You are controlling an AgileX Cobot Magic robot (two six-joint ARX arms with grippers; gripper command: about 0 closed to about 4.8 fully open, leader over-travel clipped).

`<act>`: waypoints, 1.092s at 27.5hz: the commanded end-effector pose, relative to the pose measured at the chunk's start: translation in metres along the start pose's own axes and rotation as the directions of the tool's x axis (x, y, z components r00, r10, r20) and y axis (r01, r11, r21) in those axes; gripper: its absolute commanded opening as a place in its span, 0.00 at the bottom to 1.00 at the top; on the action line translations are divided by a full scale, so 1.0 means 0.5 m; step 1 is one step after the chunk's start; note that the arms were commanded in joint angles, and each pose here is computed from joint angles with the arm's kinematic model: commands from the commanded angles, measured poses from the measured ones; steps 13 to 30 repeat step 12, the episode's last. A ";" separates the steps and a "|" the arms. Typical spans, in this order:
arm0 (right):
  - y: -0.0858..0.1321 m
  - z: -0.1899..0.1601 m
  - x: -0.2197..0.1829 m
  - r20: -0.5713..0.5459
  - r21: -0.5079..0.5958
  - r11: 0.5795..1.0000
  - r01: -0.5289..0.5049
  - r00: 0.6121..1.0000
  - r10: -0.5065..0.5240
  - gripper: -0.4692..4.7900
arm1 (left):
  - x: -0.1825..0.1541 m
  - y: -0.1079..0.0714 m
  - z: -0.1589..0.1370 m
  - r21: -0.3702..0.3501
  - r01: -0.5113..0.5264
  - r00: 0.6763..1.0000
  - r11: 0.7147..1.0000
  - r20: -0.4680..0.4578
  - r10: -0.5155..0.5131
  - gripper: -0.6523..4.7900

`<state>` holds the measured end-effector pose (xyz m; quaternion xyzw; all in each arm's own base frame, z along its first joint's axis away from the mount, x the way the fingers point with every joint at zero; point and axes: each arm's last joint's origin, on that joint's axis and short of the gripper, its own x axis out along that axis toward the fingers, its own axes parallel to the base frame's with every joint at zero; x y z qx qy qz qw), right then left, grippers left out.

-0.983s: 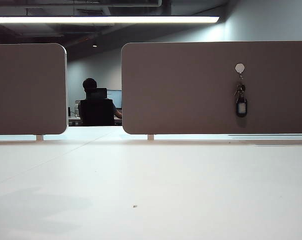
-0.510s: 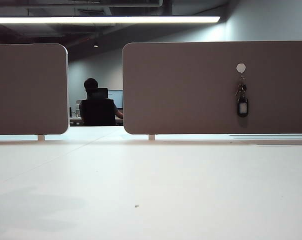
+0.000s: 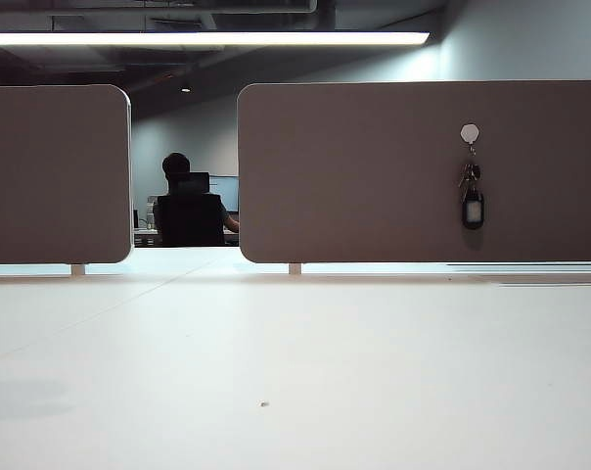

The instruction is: Hang the bunch of keys on the hook.

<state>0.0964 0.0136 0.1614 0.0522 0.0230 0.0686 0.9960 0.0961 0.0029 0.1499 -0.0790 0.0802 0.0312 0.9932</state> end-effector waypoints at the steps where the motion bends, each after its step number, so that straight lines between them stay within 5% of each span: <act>1: 0.000 -0.005 0.001 -0.016 -0.002 1.000 -0.006 1.000 0.006 0.09 | 0.000 0.003 -0.004 -0.008 -0.011 1.000 1.000 -0.016 0.011 0.12; 30: 0.000 -0.005 0.001 -0.017 -0.003 1.000 -0.001 1.000 0.001 0.09 | 0.000 0.002 -0.004 -0.008 -0.008 1.000 1.000 -0.017 0.008 0.12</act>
